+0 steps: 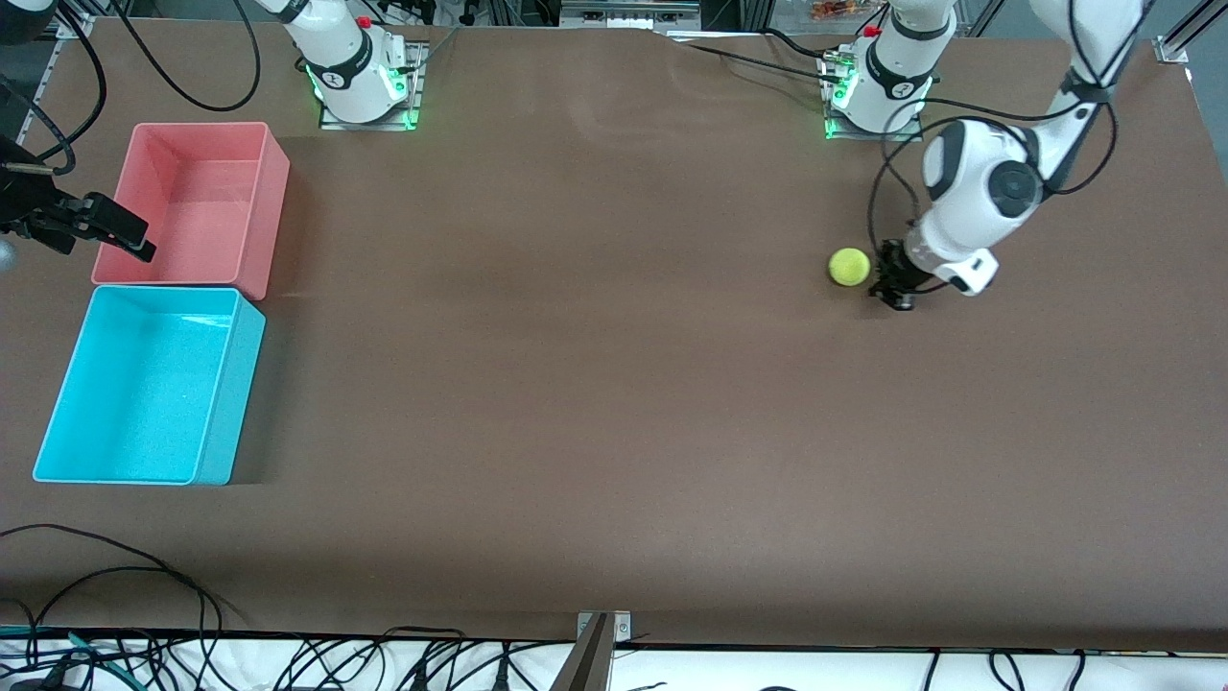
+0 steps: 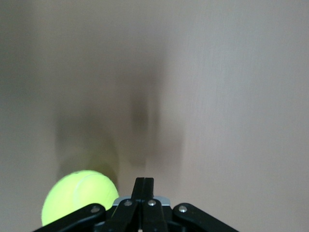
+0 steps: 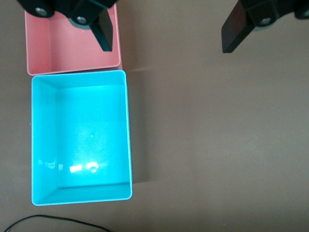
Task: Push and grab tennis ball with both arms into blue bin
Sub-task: 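Push the tennis ball with the left gripper toward the bins, then withdraw the left gripper while the right gripper reaches toward the ball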
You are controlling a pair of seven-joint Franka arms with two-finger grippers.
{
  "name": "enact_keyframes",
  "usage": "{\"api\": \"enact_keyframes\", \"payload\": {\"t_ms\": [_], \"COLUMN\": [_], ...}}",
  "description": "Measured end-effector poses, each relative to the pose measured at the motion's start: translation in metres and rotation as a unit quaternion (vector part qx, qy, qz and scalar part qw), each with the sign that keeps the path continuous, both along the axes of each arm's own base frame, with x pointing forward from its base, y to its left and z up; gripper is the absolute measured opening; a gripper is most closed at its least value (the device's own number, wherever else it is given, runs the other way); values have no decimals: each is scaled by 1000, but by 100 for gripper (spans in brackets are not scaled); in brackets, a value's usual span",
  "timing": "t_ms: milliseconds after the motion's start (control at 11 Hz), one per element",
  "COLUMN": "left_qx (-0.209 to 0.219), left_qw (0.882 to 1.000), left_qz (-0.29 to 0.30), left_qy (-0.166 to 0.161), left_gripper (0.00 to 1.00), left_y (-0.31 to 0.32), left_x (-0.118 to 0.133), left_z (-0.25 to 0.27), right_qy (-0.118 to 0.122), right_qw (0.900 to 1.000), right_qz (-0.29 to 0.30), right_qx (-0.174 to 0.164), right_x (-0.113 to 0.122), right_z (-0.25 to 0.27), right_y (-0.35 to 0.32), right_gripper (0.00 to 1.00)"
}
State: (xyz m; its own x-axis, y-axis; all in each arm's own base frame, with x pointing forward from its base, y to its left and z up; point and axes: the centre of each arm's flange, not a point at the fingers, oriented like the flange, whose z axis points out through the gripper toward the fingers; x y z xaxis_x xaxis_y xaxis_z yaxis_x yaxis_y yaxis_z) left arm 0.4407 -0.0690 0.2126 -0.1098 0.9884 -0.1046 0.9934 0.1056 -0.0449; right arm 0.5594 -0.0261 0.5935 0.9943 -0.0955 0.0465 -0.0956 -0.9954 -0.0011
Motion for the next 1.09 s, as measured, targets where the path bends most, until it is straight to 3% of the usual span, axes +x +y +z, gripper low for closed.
{"api": "enact_keyframes", "payload": {"t_ms": [182, 727, 1091], "left_qx": [4, 15, 9], "left_qw": [1000, 998, 995], "left_qz": [3, -12, -92], "left_qy": [17, 55, 46], "left_gripper": [1, 1, 1], "left_y": [-39, 11, 133], "left_x": [1, 19, 46], "left_z": [15, 34, 90], "right_qy": [0, 0, 15], "right_qw": [1000, 1000, 1000], "right_qz": [0, 0, 2], "right_qx": [0, 0, 1], "right_x": [0, 0, -2], "right_z": [0, 0, -4], "right_y": [0, 0, 3], "right_gripper": [100, 100, 100]}}
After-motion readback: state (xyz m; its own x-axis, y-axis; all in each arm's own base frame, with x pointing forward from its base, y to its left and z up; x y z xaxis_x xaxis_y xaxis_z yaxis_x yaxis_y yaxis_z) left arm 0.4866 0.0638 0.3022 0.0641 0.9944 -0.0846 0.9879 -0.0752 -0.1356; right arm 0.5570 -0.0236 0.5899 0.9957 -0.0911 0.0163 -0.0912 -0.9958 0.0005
